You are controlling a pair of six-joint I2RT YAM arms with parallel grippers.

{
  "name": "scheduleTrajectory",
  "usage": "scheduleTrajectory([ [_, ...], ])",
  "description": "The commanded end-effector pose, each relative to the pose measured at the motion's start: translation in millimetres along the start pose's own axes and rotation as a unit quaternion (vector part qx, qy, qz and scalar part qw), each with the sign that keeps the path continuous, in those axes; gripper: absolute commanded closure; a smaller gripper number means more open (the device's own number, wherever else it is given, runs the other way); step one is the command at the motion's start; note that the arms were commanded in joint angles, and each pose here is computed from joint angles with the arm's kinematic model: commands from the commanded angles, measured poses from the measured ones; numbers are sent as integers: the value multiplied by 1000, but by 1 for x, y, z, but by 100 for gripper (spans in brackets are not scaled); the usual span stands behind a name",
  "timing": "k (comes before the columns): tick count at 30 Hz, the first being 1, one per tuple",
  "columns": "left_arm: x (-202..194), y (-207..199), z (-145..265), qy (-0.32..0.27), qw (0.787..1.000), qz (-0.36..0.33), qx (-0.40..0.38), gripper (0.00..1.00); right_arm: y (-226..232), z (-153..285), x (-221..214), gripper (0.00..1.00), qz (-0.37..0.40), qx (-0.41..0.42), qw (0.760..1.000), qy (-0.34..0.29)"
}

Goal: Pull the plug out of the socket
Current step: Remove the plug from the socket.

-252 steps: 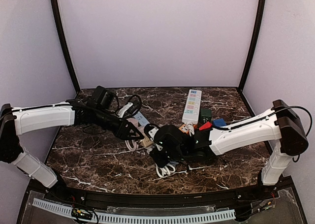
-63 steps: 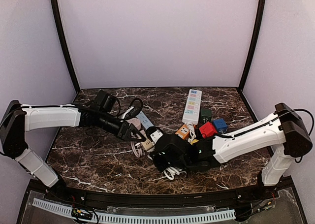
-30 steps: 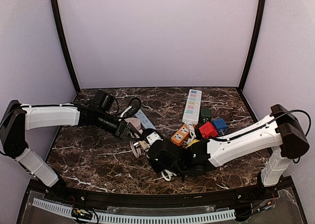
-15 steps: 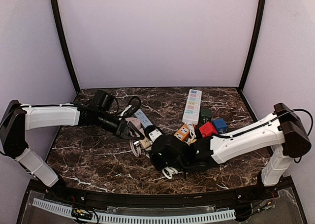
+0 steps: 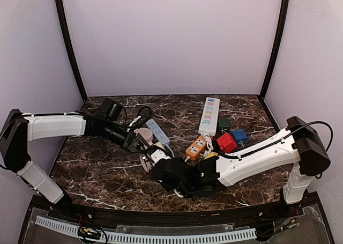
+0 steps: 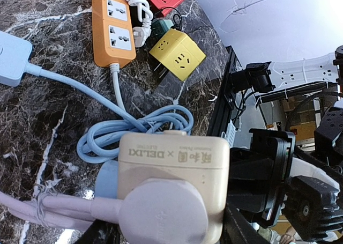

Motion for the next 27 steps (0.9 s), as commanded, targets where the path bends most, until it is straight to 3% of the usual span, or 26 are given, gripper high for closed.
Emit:
scheduleTrajectory([
  [1, 29, 16, 14, -81, 995, -16, 53, 90, 26, 34, 24, 100, 43, 44, 997, -53],
  [8, 27, 10, 16, -81, 995, -32, 43, 91, -13, 26, 18, 100, -65, 61, 995, -35],
  [15, 24, 5, 14, -78, 995, -47, 37, 91, -47, 9, 8, 100, -191, 93, 977, 13],
  [20, 26, 2, 15, -81, 995, -51, 41, 92, -43, 12, 9, 100, -163, 99, 982, 7],
  [27, 28, 8, 17, -82, 995, -40, 49, 93, -5, 32, 14, 100, -39, 143, 988, -44],
])
Point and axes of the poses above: each gripper's point midway between its finger pads, its own z axis back along the fingers, its own y axis along the line the jaws close on, x = y × z, the point moved 7 cm from there along z, back along the fingers, and after that the axes turned 13 degrees about z, right-handed, at the moved point
